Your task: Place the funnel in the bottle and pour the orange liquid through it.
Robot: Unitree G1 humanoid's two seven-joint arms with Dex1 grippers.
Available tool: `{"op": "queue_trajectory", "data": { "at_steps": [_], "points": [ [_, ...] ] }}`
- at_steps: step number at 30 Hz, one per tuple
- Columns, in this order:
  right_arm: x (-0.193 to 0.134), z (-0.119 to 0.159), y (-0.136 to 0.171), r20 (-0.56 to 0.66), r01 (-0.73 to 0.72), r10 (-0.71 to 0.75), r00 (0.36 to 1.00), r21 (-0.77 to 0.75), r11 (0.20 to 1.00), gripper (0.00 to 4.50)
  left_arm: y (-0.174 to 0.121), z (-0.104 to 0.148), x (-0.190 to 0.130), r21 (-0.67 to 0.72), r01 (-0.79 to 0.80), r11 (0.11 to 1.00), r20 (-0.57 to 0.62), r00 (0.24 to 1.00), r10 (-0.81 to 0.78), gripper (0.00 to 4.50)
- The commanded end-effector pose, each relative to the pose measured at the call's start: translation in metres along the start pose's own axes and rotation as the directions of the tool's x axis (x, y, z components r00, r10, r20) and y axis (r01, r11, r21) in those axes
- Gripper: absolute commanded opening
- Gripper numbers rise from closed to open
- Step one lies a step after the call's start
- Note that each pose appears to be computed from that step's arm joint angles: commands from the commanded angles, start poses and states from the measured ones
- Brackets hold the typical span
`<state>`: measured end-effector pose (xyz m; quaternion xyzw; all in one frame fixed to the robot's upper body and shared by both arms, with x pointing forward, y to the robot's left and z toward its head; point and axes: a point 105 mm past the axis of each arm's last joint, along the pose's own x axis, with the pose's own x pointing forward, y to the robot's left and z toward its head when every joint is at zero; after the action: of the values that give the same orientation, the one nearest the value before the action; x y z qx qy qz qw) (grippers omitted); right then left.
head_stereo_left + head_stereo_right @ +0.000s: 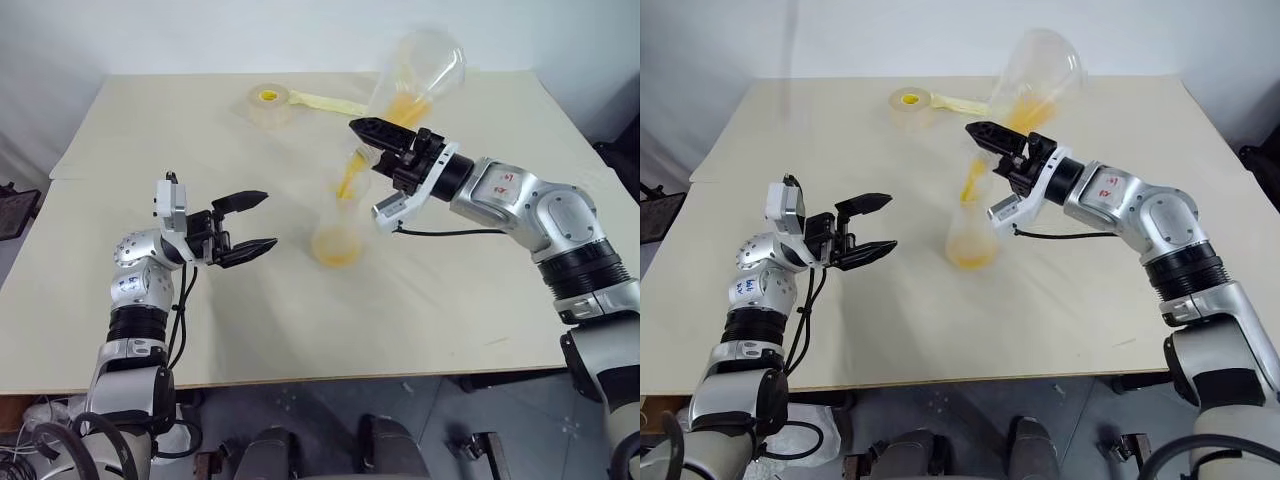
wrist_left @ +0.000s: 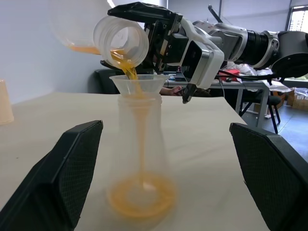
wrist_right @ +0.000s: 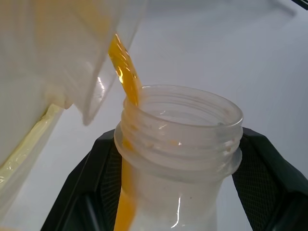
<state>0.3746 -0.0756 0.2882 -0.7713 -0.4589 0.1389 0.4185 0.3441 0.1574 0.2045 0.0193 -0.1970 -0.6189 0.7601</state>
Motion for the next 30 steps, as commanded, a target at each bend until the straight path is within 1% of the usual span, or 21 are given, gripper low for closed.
{"op": "queue_trajectory", "data": {
  "at_steps": [1,12,21,30],
  "points": [
    [-0.0008,-0.0098,-0.0152,-0.01,0.043,-0.044,0.999,-0.043,0.998,2.77,-0.0002,0.0071,0.001,0.033,0.004,0.999,0.019,1.0,-0.004,4.5],
    [-0.0005,-0.0085,-0.0127,0.007,0.041,-0.04,0.999,-0.072,0.997,2.77,0.0006,0.0065,0.0016,0.032,0.003,0.999,0.017,1.0,-0.004,4.5],
    [0.0001,-0.0086,-0.0176,0.031,0.071,-0.068,0.997,-0.141,0.987,2.77,0.0005,0.0062,0.0023,0.031,0.006,1.0,0.017,1.0,-0.006,4.5],
    [0.0002,-0.0075,-0.0211,0.048,0.101,-0.094,0.994,-0.177,0.979,2.77,0.0002,0.0063,0.0028,0.033,0.01,0.999,0.015,1.0,-0.011,4.5]
  ]
}}
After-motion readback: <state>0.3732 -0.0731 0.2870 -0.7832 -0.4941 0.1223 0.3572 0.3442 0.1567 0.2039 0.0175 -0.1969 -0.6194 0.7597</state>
